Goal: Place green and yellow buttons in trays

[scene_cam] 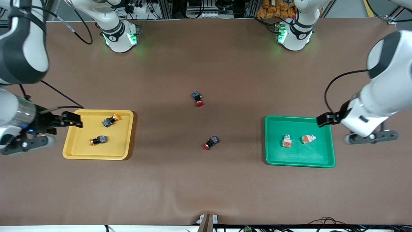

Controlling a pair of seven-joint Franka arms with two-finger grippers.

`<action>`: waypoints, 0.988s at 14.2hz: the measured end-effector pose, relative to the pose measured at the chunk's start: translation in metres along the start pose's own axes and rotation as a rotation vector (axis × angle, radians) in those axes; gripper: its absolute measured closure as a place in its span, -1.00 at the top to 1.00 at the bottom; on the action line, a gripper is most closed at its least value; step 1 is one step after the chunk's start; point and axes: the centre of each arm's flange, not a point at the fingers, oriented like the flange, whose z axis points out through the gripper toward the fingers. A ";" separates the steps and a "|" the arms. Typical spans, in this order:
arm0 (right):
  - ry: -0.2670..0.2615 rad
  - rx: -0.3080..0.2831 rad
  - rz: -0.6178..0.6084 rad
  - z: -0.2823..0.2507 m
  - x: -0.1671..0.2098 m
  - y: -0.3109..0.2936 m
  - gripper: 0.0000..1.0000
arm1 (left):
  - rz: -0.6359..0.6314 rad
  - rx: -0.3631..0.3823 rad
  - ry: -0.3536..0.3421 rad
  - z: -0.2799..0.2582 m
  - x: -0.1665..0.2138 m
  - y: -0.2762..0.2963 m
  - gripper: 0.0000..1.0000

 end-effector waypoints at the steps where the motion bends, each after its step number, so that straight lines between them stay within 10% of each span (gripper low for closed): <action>1: -0.003 0.001 0.008 -0.016 -0.011 0.004 1.00 | 0.031 -0.001 0.023 -0.016 -0.005 -0.001 1.00; 7: 0.027 0.018 0.062 -0.116 -0.091 -0.004 1.00 | 0.110 -0.043 0.017 -0.073 -0.048 -0.027 1.00; 14: -0.005 0.023 0.196 -0.088 -0.130 -0.022 1.00 | 0.105 -0.044 -0.036 -0.078 -0.101 -0.072 1.00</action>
